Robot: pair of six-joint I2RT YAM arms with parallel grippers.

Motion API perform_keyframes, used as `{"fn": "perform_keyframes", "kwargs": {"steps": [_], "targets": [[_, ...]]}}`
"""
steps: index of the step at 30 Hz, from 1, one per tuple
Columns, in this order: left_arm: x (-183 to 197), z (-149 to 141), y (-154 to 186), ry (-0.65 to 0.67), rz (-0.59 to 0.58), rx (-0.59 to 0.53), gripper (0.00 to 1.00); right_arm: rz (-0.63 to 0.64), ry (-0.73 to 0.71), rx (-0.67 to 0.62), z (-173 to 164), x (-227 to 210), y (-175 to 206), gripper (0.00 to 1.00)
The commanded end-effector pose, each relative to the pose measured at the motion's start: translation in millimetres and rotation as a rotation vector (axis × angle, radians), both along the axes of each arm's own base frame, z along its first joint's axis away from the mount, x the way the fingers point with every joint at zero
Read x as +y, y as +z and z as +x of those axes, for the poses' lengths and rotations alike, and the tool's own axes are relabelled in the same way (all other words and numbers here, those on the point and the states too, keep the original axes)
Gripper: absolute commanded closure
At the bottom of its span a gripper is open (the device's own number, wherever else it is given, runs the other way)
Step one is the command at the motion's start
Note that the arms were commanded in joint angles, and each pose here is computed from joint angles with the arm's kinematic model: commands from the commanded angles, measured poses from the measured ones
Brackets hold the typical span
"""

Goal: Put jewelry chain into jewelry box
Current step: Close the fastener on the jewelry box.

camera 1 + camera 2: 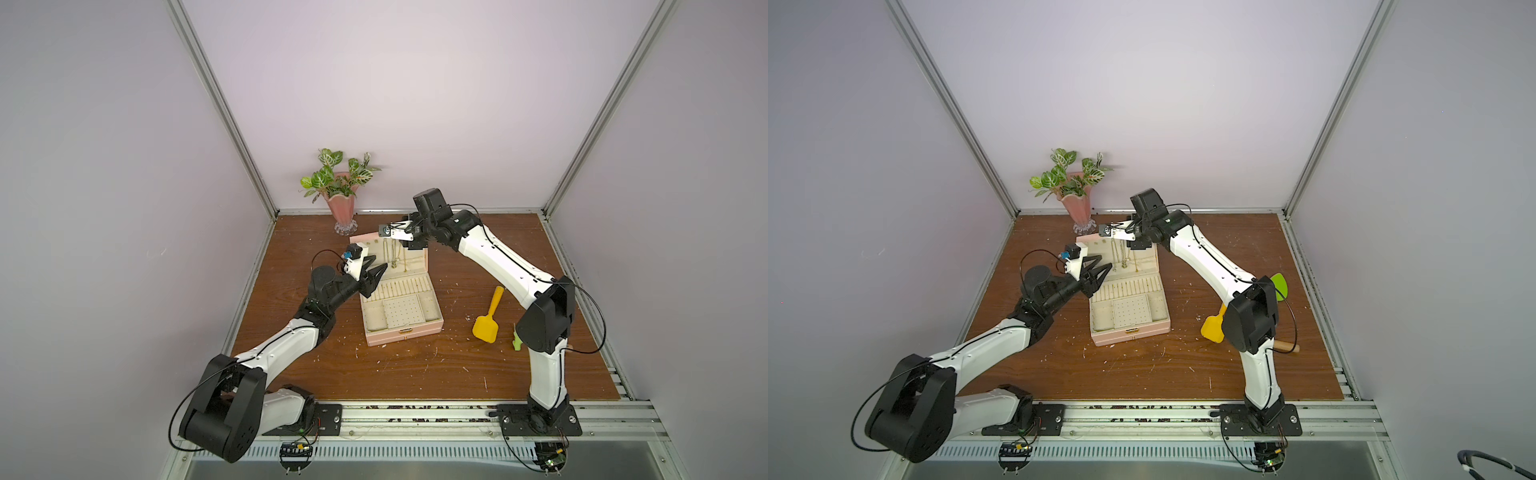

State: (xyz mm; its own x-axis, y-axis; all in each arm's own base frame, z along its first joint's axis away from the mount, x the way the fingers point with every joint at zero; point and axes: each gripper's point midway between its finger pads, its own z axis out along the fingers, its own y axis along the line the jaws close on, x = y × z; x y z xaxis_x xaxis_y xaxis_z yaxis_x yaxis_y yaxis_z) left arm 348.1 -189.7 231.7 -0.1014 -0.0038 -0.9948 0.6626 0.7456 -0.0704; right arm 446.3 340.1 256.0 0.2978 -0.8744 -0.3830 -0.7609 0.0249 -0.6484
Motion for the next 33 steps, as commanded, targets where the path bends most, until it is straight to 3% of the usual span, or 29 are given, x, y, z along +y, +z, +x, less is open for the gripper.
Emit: {"fn": "perform_keyframes", "kwargs": {"steps": [1, 13, 33], "targets": [[0, -2, 6, 0.001, 0.009, -0.023, 0.51, 0.005, 0.003, -0.007, 3, -1, 8, 0.54], [2, -1, 5, 0.014, 0.012, -0.024, 0.51, -0.001, -0.007, -0.009, 6, -2, 6, 0.63], [6, -1, 6, 0.037, 0.019, -0.031, 0.51, -0.057, -0.083, -0.057, 13, -17, -24, 0.68]]}}
